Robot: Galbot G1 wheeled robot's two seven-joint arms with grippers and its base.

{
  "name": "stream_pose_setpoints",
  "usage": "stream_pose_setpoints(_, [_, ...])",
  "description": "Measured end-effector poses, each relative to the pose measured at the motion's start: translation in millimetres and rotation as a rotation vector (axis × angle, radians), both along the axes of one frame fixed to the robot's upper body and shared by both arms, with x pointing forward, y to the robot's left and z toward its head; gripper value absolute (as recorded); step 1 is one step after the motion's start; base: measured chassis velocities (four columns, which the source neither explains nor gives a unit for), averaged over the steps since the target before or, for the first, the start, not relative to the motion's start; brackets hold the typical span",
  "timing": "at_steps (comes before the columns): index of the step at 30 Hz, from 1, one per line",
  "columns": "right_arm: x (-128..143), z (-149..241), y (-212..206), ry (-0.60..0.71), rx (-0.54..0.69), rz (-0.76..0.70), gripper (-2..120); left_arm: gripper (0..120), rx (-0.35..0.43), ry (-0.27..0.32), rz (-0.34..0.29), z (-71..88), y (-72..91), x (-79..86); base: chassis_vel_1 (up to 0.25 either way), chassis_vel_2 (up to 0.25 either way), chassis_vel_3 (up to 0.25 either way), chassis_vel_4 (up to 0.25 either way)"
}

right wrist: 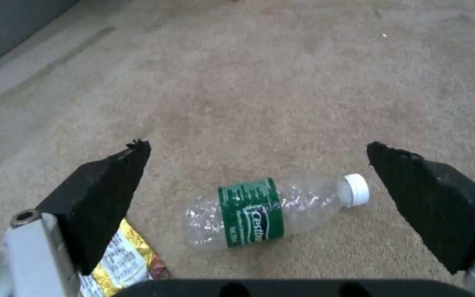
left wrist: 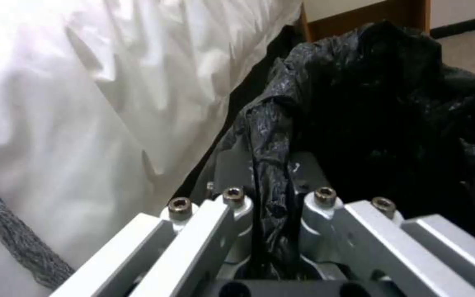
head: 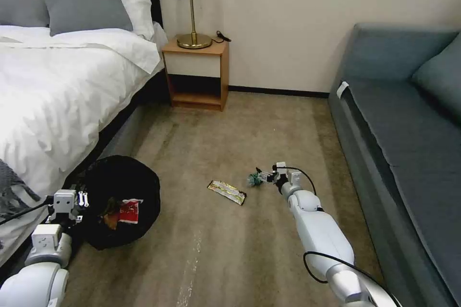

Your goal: Pick up the trash bin, then pick up the garbage on the floor and place it into the trash bin.

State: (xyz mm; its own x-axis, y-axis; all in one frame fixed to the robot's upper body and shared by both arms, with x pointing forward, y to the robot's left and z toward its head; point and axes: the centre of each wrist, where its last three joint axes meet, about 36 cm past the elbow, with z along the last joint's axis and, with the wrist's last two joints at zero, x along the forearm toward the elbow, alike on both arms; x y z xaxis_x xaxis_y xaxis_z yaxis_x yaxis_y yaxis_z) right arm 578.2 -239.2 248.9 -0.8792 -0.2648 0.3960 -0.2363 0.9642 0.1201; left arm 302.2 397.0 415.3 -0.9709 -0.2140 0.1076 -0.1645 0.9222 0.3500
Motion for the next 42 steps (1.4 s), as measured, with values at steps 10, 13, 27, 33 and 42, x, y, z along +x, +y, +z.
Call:
stream_pose_setpoints(10, [-1.9, -1.8, -1.4, 0.001, 0.006, 0.0, 100, 5, 0.003, -0.001, 0.002, -0.8, 2.2, -2.2, 0.0, 0.0, 0.0, 0.0])
stream_pose_setpoints(13, [-3.0, -2.7, -2.4, 0.002, 0.007, -0.002, 100, 5, 0.003, -0.001, 0.002, -1.1, 2.2, -2.5, -0.02, 0.014, 0.014, -0.017])
stream_pose_setpoints(27, [-10.6, -7.0, -12.5, 0.006, 0.004, -0.017, 100, 5, -0.002, -0.001, -0.008, -4.4, -0.8, -3.8, -0.085, 0.079, 0.083, -0.083])
stream_pose_setpoints(33, [-12.1, -8.0, -13.7, 0.007, 0.003, -0.019, 100, 5, -0.004, 0.0, -0.01, -5.3, -1.6, -4.5, -0.062, 0.085, 0.084, -0.089])
stream_pose_setpoints(42, [-15.2, -10.7, -14.0, 0.011, 0.002, -0.019, 100, 5, -0.002, -0.002, -0.011, -4.8, -1.2, -5.6, -0.096, 0.106, 0.096, -0.086])
